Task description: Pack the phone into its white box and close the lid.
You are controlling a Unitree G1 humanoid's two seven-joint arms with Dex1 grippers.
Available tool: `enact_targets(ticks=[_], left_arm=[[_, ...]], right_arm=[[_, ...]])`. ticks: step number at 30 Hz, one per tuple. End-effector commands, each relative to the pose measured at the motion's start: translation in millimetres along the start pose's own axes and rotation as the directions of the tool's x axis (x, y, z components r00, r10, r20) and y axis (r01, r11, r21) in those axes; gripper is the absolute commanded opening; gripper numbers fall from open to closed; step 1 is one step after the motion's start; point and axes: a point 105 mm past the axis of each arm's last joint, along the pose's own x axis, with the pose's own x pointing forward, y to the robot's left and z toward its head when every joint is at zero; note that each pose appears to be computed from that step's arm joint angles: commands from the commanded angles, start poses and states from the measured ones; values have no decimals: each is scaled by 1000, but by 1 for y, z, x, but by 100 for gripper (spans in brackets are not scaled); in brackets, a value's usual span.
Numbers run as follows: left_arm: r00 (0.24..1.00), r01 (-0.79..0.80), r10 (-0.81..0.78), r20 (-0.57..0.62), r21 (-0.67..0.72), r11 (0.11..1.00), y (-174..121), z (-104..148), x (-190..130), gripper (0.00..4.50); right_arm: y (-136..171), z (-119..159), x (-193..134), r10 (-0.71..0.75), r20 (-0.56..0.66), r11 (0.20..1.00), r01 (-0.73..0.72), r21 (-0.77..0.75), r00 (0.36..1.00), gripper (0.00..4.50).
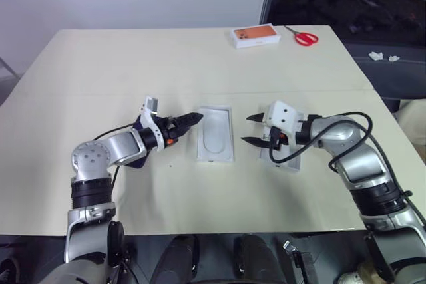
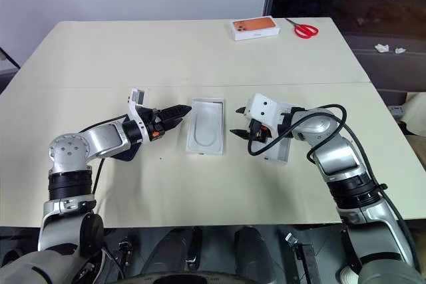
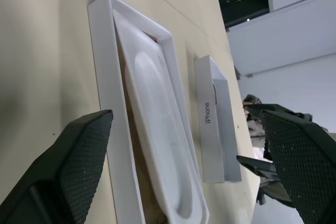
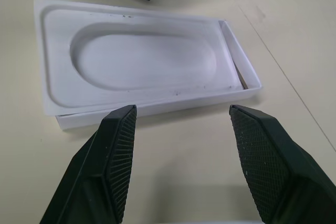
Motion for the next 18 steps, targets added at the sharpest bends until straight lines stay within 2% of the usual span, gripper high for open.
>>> enact_targets(ticks=[1,4,6,8,9,12,16,18], left_arm=[[999,16,-18,30,71,997,-11,12,-5,443],[999,-23,18,38,139,990,-8,14,-11,443],[996,-66,49,71,248,967,-7,19,-17,443],[982,-148,69,176,489,860,-5,32,-30,443],[982,-156,72,172,541,827,-3,32,-35,443],[972,-193,36,231,704,683,-3,38,-50,450],[977,-152,-9,212,727,670,-4,41,-72,450],[966,-180,-23,258,733,656,-5,50,-82,450]], right_arm=[[-4,21,1,-14,66,999,16,-34,998,296],[-4,33,8,-11,119,1000,10,9,993,296],[-1,44,17,-7,155,1000,3,27,988,296],[5,51,34,1,169,1000,-5,26,986,296],[7,50,41,0,160,1000,-3,23,987,296],[9,45,56,-2,131,999,-5,54,991,214],[25,39,75,43,84,999,-46,29,996,10],[30,30,83,59,32,998,-60,4,998,4]])
